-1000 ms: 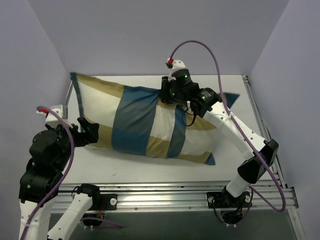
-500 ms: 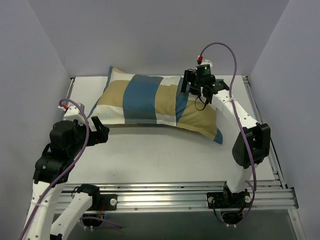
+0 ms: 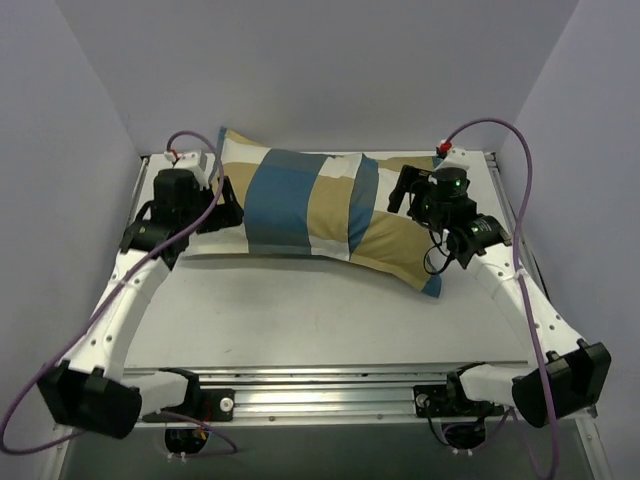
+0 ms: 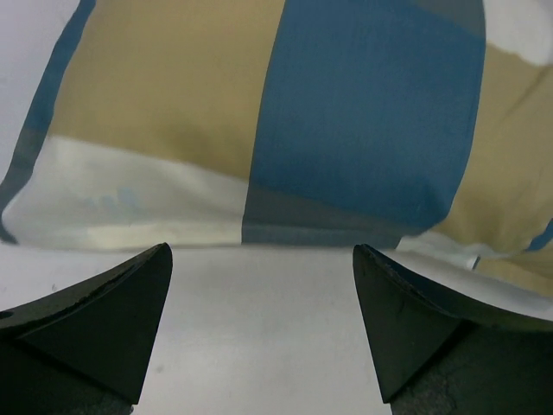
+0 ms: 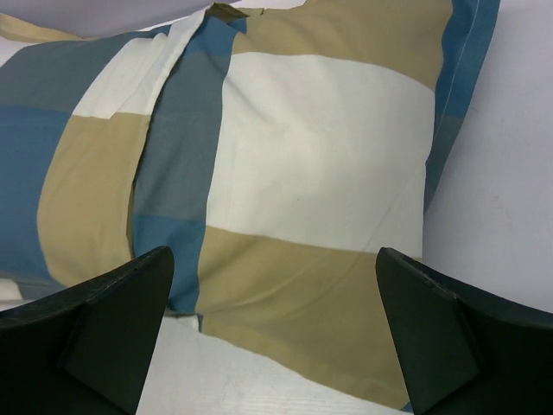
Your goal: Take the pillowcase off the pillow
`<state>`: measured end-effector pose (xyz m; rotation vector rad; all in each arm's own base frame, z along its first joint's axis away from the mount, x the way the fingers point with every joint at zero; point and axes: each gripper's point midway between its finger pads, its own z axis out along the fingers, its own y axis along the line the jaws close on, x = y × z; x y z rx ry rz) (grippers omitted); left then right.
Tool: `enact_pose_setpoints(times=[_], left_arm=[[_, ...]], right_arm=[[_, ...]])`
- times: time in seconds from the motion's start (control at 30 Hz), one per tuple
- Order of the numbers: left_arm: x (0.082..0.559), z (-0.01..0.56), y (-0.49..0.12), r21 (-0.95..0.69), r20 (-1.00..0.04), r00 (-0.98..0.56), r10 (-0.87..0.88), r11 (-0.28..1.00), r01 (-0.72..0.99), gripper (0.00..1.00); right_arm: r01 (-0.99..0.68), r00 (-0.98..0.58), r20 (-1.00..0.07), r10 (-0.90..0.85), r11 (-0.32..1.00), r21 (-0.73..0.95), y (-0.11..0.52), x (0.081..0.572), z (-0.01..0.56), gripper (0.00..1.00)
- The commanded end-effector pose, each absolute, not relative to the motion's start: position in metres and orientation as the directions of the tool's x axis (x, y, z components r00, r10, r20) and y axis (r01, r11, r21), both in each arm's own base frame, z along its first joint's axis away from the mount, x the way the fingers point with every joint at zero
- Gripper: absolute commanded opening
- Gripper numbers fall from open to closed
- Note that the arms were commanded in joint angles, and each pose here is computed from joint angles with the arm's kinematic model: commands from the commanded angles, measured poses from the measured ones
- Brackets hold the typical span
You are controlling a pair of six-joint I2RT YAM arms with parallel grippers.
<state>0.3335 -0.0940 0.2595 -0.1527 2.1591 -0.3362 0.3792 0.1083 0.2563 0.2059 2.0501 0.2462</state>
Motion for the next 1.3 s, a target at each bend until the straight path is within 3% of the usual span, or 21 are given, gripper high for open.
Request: enact_pose_setpoints(times=[0.0,0.23,0.37,0.53,0.67,0.9,1.0,1.07,1.1,1.13,1.23,1.27], left_arm=[[0.404,0.314,-0.106,-0.328,-0.871,-0.406,-0.276,0.943,0.063,0.94],[0.519,0.298,-0.111,-0.345,-0.886,-0.322,-0.334,0.938,-0.025,0.94],[0.558,0.235,-0.111,-0.304,-0.863,-0.395,-0.316,0.948,-0.093,0.94],[0.541,0.158,-0.106,-0.287,-0.776,-0.525,-0.350,0.937,-0.200,0.94],[0.487,0.106,-0.089,-0.274,-0.710,-0.570,-0.413,0.908,-0.317,0.94],[0.455,0.103,-0.076,-0.266,-0.715,-0.551,-0.431,0.896,-0.356,0.94],[0.452,0.101,-0.077,-0.266,-0.707,-0.561,-0.431,0.897,-0.354,0.94],[0.448,0.097,-0.075,-0.252,-0.699,-0.572,-0.430,0.896,-0.365,0.94],[0.445,0.096,-0.074,-0.245,-0.696,-0.576,-0.429,0.896,-0.371,0.94],[0.440,0.091,-0.071,-0.227,-0.688,-0.589,-0.425,0.896,-0.382,0.94],[0.426,0.091,-0.061,-0.200,-0.680,-0.589,-0.437,0.883,-0.424,0.94],[0.423,0.092,-0.059,-0.194,-0.681,-0.587,-0.438,0.881,-0.432,0.94]], right_arm=[[0.026,-0.423,-0.841,0.337,0.932,0.361,0.112,0.360,0.268,0.98],[-0.006,-0.482,-0.792,0.374,0.903,0.430,0.124,0.329,0.225,0.96],[0.004,-0.496,-0.789,0.363,0.909,0.416,0.121,0.327,0.208,0.96],[0.004,-0.488,-0.799,0.351,0.916,0.400,0.120,0.342,0.194,0.97],[-0.061,-0.513,-0.799,0.314,0.915,0.399,0.134,0.349,0.181,0.96],[-0.060,-0.508,-0.828,0.238,0.949,0.310,0.131,0.370,0.148,0.96],[-0.067,-0.534,-0.816,0.222,0.951,0.302,0.135,0.373,0.130,0.81],[-0.092,-0.557,-0.804,0.207,0.947,0.307,0.145,0.367,0.118,0.57],[-0.098,-0.564,-0.801,0.199,0.948,0.304,0.150,0.363,0.114,0.52],[-0.096,-0.572,-0.798,0.189,0.951,0.294,0.152,0.359,0.109,0.32],[-0.126,-0.601,-0.785,0.150,0.952,0.279,0.174,0.337,0.100,0.01],[-0.129,-0.611,-0.777,0.153,0.949,0.288,0.178,0.330,0.099,0.00]])
